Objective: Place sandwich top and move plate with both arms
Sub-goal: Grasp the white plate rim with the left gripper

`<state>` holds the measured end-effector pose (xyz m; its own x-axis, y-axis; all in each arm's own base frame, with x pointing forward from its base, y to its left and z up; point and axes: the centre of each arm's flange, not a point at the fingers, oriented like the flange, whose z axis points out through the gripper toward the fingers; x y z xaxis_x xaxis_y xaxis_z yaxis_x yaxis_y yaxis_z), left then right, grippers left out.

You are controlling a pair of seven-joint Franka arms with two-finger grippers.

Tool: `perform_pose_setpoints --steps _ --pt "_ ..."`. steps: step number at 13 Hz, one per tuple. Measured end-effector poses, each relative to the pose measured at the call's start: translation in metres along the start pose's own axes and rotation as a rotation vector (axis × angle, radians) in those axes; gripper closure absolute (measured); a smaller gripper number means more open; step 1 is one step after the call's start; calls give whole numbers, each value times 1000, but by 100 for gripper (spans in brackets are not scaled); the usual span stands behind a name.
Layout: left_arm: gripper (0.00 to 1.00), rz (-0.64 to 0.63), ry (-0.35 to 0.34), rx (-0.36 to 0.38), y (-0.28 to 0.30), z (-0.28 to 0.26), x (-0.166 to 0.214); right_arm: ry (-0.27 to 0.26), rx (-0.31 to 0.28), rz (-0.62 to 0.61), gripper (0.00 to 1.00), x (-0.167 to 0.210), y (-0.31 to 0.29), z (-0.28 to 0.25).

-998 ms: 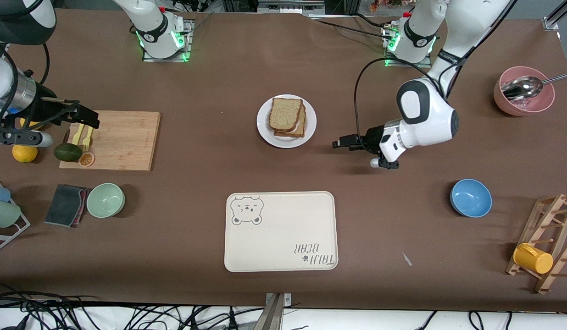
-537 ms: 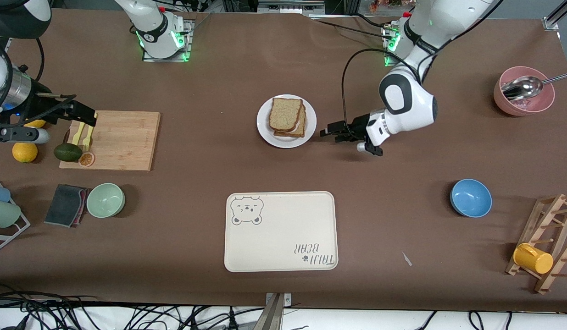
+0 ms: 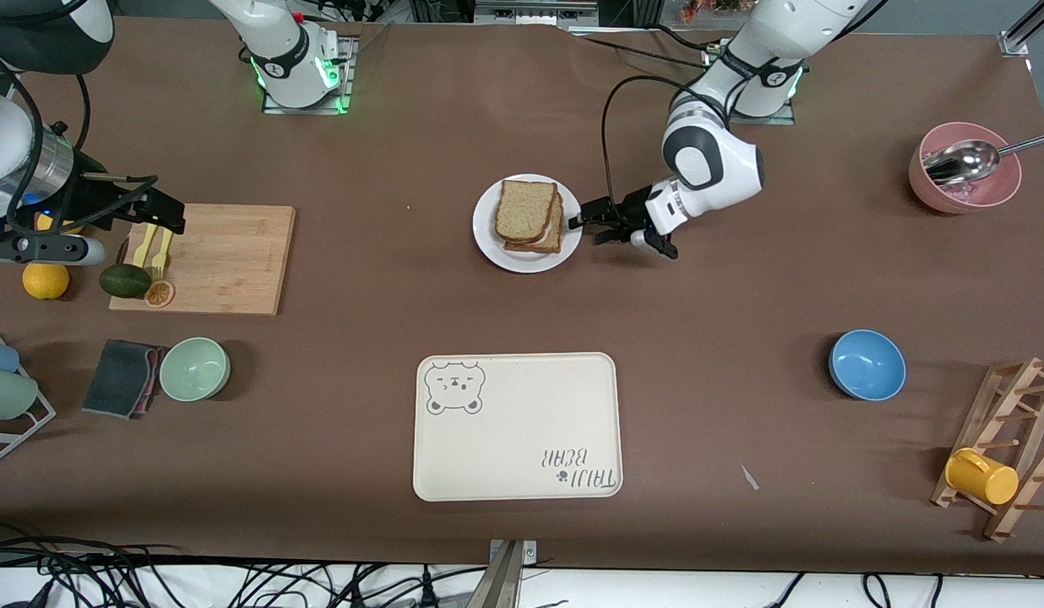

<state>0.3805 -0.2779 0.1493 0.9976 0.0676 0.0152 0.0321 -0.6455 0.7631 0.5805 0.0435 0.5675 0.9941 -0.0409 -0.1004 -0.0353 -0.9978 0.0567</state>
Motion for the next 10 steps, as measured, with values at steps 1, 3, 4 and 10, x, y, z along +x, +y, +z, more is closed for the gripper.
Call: perform_pose_setpoints --steps 1,3,4,10 --pt "3 3 13 -2 -5 6 -9 -1 0 8 0 1 5 1" --pt "13 13 36 -4 -15 15 -20 5 1 13 0 3 9 2" --pt "20 18 42 -3 -16 15 -20 12 2 11 0 4 8 1" --pt "33 24 44 -1 -18 14 -19 36 6 1 0 10 4 8"
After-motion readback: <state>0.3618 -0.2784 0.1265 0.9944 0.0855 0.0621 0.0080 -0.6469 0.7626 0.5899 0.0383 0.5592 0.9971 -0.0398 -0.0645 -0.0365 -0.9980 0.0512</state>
